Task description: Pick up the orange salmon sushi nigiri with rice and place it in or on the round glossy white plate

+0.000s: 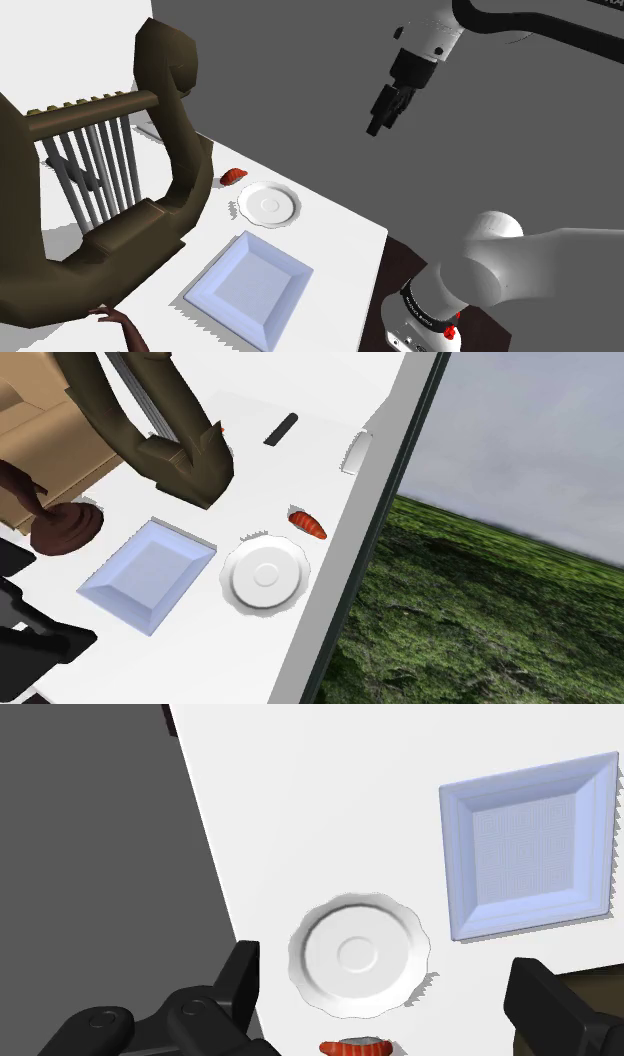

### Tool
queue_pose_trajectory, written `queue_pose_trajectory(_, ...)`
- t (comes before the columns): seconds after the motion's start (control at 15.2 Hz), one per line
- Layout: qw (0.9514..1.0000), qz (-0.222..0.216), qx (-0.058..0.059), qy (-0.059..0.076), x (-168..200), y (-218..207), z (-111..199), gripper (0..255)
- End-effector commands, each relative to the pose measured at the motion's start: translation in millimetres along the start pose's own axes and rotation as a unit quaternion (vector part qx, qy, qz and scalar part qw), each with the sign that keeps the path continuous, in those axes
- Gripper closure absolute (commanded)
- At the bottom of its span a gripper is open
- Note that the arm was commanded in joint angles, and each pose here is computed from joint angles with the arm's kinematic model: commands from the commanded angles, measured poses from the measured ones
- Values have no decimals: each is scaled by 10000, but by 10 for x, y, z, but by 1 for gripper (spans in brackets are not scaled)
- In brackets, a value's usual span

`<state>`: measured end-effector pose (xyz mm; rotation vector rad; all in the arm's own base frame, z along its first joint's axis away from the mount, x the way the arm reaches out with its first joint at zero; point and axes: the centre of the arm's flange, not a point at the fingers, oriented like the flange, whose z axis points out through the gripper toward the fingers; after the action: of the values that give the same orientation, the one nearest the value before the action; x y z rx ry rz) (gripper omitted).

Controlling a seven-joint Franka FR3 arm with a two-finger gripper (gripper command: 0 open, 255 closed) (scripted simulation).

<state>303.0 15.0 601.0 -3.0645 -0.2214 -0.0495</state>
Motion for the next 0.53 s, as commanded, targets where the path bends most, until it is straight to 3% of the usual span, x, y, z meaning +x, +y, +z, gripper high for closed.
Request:
queue_pose_trajectory(0.0, 10000, 0, 0, 0, 0, 0, 0, 0)
queue_pose_trajectory(0.2, 9986, 527, -57, 12, 197, -246, 254, 0)
queue_pose_trajectory(0.46, 9924, 1226, -133, 28, 499, -536, 596, 0)
